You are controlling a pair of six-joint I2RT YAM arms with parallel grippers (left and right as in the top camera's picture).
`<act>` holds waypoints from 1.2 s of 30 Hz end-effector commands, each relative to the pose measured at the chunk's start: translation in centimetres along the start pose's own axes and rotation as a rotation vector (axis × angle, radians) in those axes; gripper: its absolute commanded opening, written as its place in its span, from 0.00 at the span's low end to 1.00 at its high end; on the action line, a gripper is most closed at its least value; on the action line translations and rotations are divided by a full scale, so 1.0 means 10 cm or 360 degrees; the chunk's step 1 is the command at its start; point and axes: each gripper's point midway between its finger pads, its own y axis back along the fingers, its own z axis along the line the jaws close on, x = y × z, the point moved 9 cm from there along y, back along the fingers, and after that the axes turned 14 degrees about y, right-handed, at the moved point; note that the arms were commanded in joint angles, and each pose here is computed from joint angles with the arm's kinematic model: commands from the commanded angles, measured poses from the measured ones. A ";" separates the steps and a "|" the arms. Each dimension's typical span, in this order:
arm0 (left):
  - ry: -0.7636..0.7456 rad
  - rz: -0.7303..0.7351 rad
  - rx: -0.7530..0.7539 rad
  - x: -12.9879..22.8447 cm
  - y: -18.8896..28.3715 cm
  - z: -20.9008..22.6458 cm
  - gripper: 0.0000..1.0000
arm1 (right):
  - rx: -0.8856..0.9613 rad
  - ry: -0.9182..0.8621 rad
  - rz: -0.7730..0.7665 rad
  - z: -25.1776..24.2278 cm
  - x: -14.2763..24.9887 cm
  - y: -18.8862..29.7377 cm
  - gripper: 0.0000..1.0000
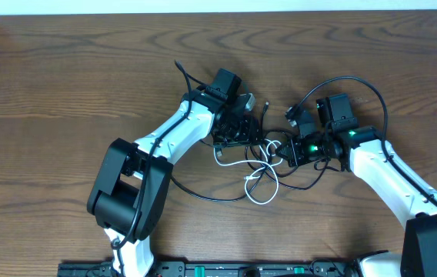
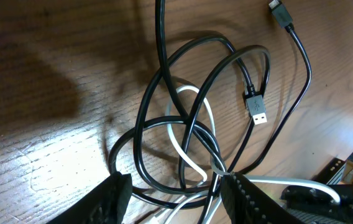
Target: Untangle cables
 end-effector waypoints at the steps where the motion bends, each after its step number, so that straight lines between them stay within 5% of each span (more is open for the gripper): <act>1: 0.0010 0.0042 -0.0003 0.02 -0.08 0.05 0.51 | -0.0012 0.0058 -0.0056 0.04 -0.09 0.08 0.01; 12: 0.0078 0.0149 -0.0068 0.05 -0.35 0.22 0.50 | -0.0012 0.0055 -0.0052 0.04 -0.09 0.08 0.01; 20: 0.0071 0.0132 -0.0059 0.02 -0.33 0.23 0.08 | -0.0011 0.0052 -0.0049 0.04 -0.08 0.08 0.01; 26: 0.0172 0.0088 -0.0058 -0.10 -0.14 0.40 0.07 | 0.0025 0.0042 -0.0054 0.01 -0.08 0.10 0.01; 36: 0.0127 -0.0026 -0.0042 -0.18 0.50 0.64 0.08 | 0.1101 -0.0759 -0.0089 -0.78 0.25 0.84 0.01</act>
